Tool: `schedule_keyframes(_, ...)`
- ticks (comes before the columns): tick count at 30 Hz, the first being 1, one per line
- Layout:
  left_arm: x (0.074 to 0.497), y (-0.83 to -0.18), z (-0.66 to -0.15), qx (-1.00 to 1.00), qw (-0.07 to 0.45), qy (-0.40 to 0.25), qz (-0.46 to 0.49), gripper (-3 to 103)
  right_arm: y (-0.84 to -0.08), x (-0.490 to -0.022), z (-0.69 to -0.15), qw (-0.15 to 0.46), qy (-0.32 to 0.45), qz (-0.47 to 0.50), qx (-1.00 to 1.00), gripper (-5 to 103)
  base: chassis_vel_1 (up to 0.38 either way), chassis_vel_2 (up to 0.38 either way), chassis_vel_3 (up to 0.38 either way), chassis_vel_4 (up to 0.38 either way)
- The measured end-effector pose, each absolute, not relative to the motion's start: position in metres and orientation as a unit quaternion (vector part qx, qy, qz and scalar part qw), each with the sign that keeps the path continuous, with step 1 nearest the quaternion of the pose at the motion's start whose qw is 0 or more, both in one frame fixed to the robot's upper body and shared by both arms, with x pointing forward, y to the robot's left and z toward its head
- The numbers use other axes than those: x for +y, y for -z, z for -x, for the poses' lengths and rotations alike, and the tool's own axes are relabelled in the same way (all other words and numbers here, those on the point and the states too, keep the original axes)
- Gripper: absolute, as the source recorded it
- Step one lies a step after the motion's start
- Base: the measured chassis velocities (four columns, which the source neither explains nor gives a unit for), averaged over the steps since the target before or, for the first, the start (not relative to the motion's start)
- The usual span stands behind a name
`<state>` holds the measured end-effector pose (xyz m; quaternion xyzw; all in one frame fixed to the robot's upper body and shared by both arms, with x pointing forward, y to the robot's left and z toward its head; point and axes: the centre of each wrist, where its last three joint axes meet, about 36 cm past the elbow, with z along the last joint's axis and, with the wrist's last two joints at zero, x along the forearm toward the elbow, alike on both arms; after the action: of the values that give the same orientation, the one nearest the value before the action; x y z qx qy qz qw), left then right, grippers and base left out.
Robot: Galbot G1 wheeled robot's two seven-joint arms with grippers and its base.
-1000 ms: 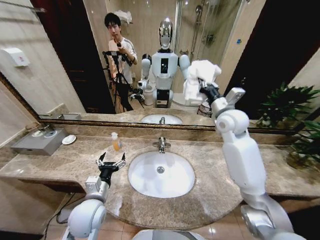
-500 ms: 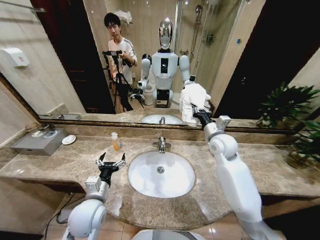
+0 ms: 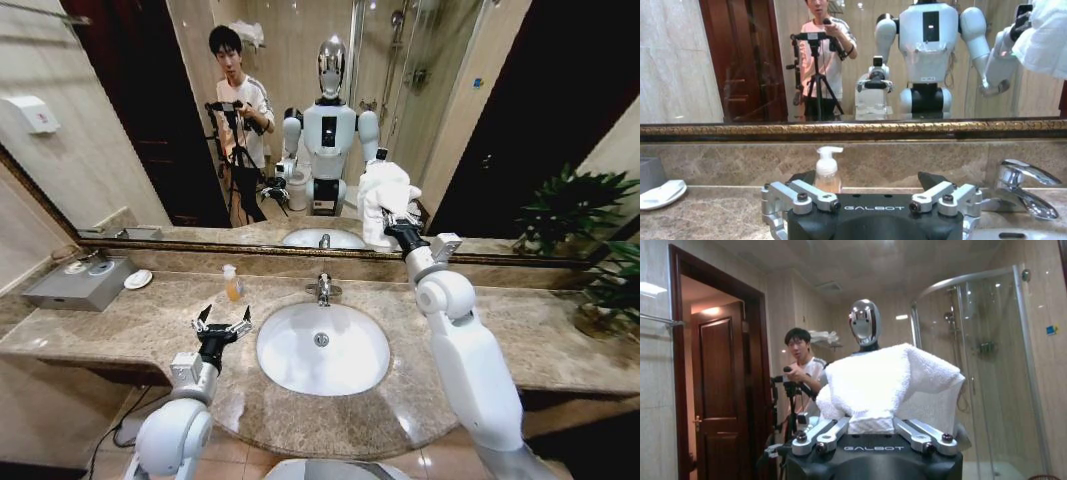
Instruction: Pick up the towel from the sink counter and wipe the mirror surface.
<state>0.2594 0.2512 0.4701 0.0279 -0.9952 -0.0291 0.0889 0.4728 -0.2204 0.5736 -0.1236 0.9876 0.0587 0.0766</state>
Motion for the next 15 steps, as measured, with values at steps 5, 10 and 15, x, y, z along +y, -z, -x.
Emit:
schedule_keyframes(5,0.2512,-0.4701,-0.2594,-0.995,0.089,0.029,-0.028,100,-0.5742,-0.2201,-0.4719,0.077,-0.058,0.127,0.987,12,0.116,0.111,-0.108,-0.132)
schedule_keyframes(10,0.2513,-0.4701,-0.2594,-0.995,0.089,0.029,-0.028,100,-0.5735,-0.2198,-0.4677,0.077,-0.058,0.133,0.986,12,0.181,0.182,-0.186,-0.175)
schedule_keyframes(15,0.2513,-0.4701,-0.2594,-0.995,0.089,0.029,-0.028,100,-0.5746,-0.2163,-0.4636,0.079,-0.060,0.143,0.985,12,0.160,0.140,-0.135,-0.166)
